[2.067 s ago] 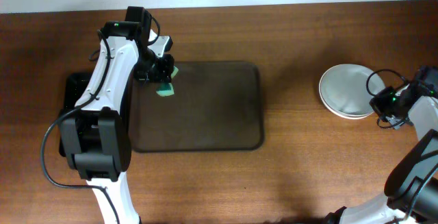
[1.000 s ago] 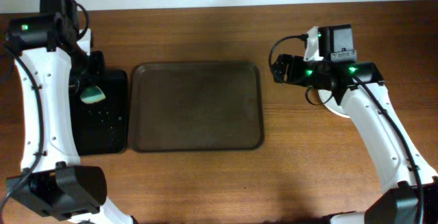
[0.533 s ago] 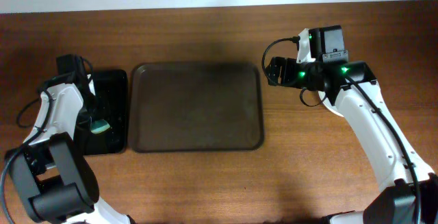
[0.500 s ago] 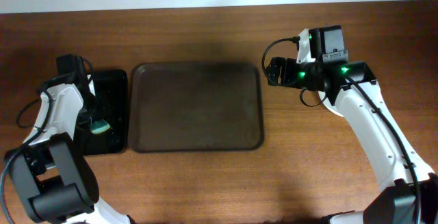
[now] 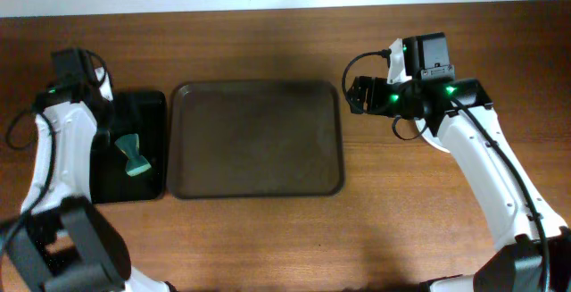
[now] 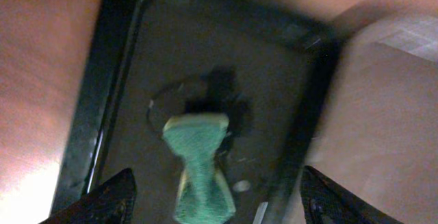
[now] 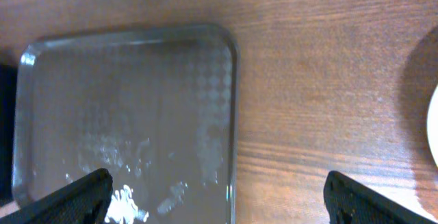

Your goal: Clean dirty plates on tray and stack at the side

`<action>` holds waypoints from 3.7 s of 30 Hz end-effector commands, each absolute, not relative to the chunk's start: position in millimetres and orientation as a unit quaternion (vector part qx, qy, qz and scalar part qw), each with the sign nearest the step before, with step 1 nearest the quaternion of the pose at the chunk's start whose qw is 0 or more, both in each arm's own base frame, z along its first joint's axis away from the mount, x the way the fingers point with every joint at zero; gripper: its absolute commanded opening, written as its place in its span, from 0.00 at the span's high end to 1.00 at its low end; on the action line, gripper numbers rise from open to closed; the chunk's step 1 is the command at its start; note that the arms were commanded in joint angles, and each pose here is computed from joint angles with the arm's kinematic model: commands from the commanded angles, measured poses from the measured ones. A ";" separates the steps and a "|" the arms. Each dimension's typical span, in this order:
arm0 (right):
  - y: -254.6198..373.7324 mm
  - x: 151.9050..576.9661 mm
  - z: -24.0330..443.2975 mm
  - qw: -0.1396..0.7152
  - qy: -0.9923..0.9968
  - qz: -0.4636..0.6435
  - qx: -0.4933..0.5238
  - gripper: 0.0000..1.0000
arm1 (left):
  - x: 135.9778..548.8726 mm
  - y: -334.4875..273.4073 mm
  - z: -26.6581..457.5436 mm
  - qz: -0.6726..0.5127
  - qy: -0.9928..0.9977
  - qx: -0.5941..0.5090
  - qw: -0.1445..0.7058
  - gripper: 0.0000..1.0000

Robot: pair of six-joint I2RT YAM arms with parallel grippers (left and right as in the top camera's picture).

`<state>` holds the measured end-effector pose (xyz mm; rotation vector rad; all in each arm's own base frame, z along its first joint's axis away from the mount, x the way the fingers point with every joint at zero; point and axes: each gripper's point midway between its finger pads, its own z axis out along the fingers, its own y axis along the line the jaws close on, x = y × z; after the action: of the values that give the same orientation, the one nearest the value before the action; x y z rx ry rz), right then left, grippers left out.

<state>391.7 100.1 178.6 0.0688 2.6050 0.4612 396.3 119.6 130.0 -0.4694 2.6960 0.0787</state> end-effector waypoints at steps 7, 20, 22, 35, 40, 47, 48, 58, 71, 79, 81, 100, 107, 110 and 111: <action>45.9 367.8 292.7 0.310 0.950 0.021 0.025 0.01 | 399.7 48.4 228.2 -0.084 0.941 -0.053 0.323 0.25; -27.4 265.7 358.6 0.352 0.931 -0.036 0.085 0.02 | 401.4 36.6 228.5 -0.088 0.941 -0.038 0.323 0.01; -26.0 263.2 356.2 0.345 0.934 -0.033 0.084 0.02 | 401.4 36.6 228.5 -0.088 0.941 -0.038 0.323 0.01; -8.4 244.0 346.2 0.311 0.946 0.017 0.086 0.02 | 401.4 36.7 228.5 -0.088 0.941 -0.038 0.323 0.01; -15.6 245.5 354.6 0.334 0.939 -0.003 0.086 0.02 | 401.4 36.6 228.5 -0.088 0.941 -0.038 0.323 0.01; -18.6 260.0 384.4 0.490 0.868 -0.004 0.081 0.02 | 401.4 36.6 228.5 -0.088 0.941 -0.038 0.323 0.01; -18.6 260.4 381.3 0.515 0.854 -0.006 0.075 0.02 | 401.4 36.7 228.5 -0.088 0.941 -0.038 0.323 0.01; -6.4 238.0 284.5 0.670 0.741 0.011 0.030 0.02 | 401.4 36.6 228.5 -0.088 0.941 -0.038 0.323 0.01; 4.7 241.0 206.5 0.725 0.688 0.030 0.009 0.02 | 401.4 36.7 228.5 -0.088 0.941 -0.038 0.323 0.01; 4.8 246.7 178.6 0.712 0.702 0.030 0.010 0.02 | 401.4 36.6 228.5 -0.088 0.941 -0.038 0.323 0.01; 4.1 246.0 155.7 0.678 0.734 0.029 0.014 0.02 | 401.4 36.6 228.5 -0.088 0.941 -0.038 0.323 0.01; 4.0 246.1 155.6 0.678 0.734 0.029 0.014 0.02 | 397.1 35.9 237.5 -0.086 0.938 -0.036 0.333 0.01; 4.0 246.1 155.6 0.678 0.734 0.029 0.014 0.02 | 349.8 15.0 312.9 0.025 0.893 0.077 0.443 0.01; 4.0 246.1 155.6 0.678 0.734 0.029 0.014 0.02 | 323.6 2.3 340.4 0.019 0.844 0.093 0.527 0.01; 4.0 246.1 155.6 0.678 0.734 0.029 0.014 0.02 | 315.1 -0.9 342.2 0.017 0.830 0.098 0.549 0.01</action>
<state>246.2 3.3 158.1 0.0300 1.6458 0.0606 339.2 7.2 343.3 0.1617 2.0581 0.0271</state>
